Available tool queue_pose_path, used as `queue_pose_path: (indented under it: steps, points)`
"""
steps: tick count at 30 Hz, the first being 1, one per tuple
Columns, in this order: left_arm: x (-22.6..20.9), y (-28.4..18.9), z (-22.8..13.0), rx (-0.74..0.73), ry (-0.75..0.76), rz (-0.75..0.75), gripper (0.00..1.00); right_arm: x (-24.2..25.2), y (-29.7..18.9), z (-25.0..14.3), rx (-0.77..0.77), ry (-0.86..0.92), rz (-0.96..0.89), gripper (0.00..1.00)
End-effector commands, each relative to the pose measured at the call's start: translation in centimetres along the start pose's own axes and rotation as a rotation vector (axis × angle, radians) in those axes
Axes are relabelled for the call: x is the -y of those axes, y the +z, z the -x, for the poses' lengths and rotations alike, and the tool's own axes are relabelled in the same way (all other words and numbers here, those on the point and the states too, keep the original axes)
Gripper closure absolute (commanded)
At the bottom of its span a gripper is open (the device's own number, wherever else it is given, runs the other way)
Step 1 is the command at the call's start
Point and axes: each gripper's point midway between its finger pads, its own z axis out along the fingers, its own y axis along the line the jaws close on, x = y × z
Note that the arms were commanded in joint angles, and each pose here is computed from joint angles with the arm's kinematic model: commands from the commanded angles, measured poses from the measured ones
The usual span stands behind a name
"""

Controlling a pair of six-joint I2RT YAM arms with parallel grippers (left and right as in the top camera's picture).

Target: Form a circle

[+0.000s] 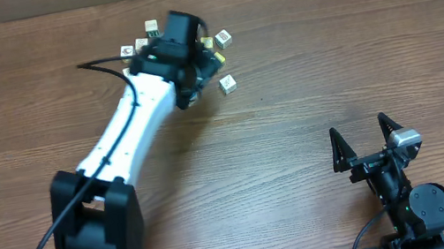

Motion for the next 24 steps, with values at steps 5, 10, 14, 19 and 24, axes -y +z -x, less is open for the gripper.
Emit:
queue_pose_path:
  steps: [5,10,14,19,24]
  points:
    - [-1.9,-1.5,2.3,0.010,-0.081,0.070,0.20,0.1,0.0,-0.1,0.006,-0.001,-0.006,0.00]
    - [-2.8,-1.1,1.9,0.070,0.073,0.160,0.21,0.1,0.0,-0.1,0.006,-0.001,-0.006,0.00]
    - [-2.7,0.0,1.7,0.112,0.136,0.202,0.22,0.1,0.0,-0.1,0.006,-0.001,-0.006,0.00]
    - [-2.5,3.8,1.1,0.077,0.159,0.193,0.24,0.1,0.0,-0.1,0.006,-0.001,-0.006,0.00]
    - [-4.7,7.3,0.3,0.034,0.134,0.273,0.25,0.1,0.0,-0.1,0.006,-0.001,-0.006,0.00]
